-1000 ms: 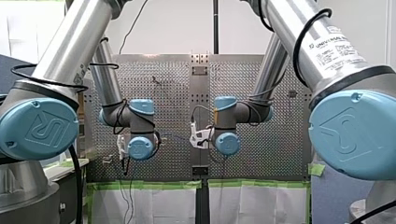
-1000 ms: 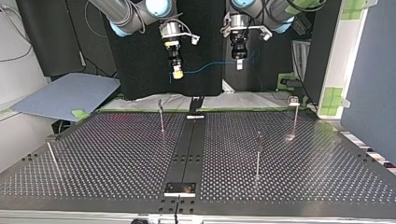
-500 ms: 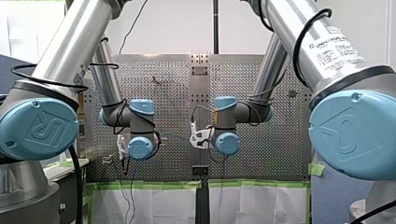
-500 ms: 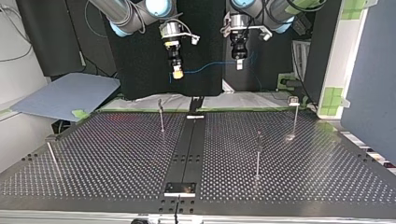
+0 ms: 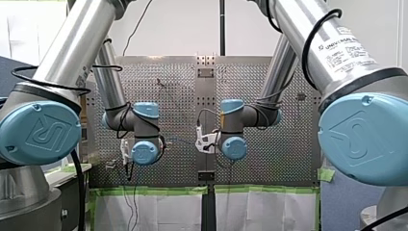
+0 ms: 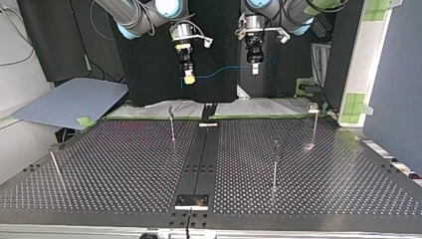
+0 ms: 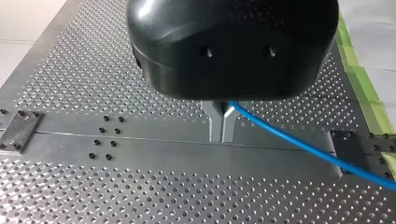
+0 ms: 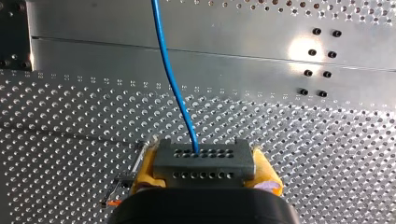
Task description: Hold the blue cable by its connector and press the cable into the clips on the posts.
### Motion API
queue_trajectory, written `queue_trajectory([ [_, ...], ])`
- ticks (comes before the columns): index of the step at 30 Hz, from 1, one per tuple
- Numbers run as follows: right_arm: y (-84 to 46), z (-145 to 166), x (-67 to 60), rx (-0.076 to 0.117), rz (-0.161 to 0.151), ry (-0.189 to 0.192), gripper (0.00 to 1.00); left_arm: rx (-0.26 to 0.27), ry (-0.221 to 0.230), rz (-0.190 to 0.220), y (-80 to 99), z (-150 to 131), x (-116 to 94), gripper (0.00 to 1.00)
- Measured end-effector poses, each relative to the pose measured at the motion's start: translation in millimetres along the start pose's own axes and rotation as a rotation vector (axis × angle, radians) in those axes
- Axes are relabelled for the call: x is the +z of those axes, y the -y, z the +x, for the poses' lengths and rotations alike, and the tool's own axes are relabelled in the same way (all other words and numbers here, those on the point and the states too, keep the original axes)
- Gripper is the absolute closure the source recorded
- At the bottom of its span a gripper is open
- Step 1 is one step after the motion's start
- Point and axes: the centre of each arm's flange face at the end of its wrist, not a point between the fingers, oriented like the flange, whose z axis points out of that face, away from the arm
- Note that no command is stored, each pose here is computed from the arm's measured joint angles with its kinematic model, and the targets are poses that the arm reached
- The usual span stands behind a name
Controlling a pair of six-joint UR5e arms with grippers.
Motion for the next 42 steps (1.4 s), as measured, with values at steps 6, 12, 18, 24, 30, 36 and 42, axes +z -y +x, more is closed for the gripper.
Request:
queue_trajectory([
  [6, 0.0, 0, 0.0, 0.000, 0.000, 0.000, 1.00, 0.000, 0.000, 0.000, 0.0, 0, 0, 1.00],
  [12, -0.5, 0, 0.2, 0.000, -0.001, 0.001, 1.00, 0.000, 0.000, 0.000, -0.2, 0, 0, 1.00],
  [18, -0.8, 0, 0.2, 0.000, -0.001, 0.002, 1.00, 0.000, 0.000, 0.000, -0.3, 0, 0, 1.00],
  [24, -0.8, 0, 0.2, 0.000, -0.001, 0.002, 1.00, 0.000, 0.000, 0.000, -0.3, 0, 0, 1.00],
  [30, -0.8, 0, 0.2, 0.000, -0.001, 0.002, 1.00, 0.000, 0.000, 0.000, -0.3, 0, 0, 1.00],
  [36, 2.1, -2, 0.4, -0.005, 0.002, 0.007, 1.00, 0.018, -0.011, -0.021, -5.3, 4, 2, 1.00],
  [42, 10.9, -14, 4.7, -0.018, 0.014, 0.044, 1.00, 0.088, -0.048, -0.106, -25.2, 20, 9, 1.00],
])
